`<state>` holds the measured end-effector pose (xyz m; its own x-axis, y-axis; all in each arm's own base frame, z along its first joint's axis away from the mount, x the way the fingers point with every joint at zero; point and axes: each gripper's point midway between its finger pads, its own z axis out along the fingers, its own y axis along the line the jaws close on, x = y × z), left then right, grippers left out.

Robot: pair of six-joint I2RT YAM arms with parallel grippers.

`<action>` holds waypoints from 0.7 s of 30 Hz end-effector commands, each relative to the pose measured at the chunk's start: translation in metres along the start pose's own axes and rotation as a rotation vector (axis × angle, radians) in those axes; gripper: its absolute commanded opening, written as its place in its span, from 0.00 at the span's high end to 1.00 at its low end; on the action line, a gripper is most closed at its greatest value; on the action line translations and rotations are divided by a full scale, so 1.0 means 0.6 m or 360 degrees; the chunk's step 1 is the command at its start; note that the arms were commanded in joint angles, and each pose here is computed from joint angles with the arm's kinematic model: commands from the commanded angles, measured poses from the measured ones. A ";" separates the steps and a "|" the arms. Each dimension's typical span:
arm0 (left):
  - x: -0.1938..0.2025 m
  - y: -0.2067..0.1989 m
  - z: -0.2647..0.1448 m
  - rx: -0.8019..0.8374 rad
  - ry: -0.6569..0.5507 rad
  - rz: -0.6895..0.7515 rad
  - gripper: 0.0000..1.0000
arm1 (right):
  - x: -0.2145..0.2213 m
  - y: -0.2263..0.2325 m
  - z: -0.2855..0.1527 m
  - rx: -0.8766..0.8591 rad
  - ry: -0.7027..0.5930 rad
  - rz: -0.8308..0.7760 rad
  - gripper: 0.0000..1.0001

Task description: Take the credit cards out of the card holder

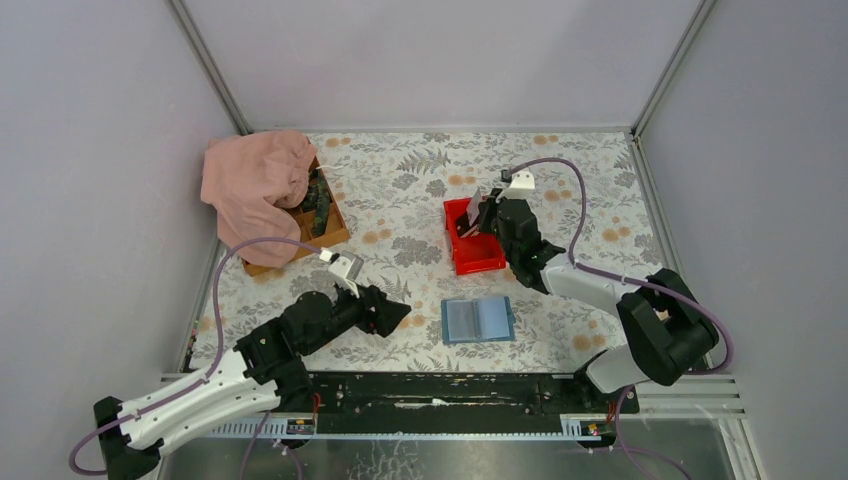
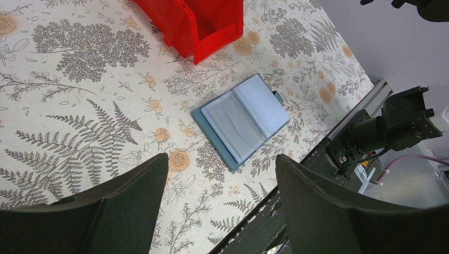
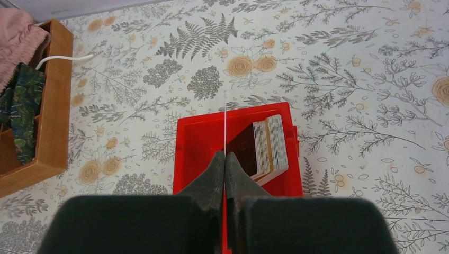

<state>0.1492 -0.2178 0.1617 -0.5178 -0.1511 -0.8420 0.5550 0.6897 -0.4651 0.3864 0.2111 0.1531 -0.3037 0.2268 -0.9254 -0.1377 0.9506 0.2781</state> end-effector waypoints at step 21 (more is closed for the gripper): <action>0.004 0.000 0.006 -0.0010 0.0028 0.0025 0.18 | 0.037 -0.010 0.053 -0.0025 0.0032 0.0126 1.00</action>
<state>0.1496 -0.2188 0.1549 -0.5309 -0.1310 -0.8373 0.5487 0.6998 -0.4574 0.3956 0.2094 0.1012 -0.3974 0.2258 -0.8894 -0.1089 0.9508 0.2901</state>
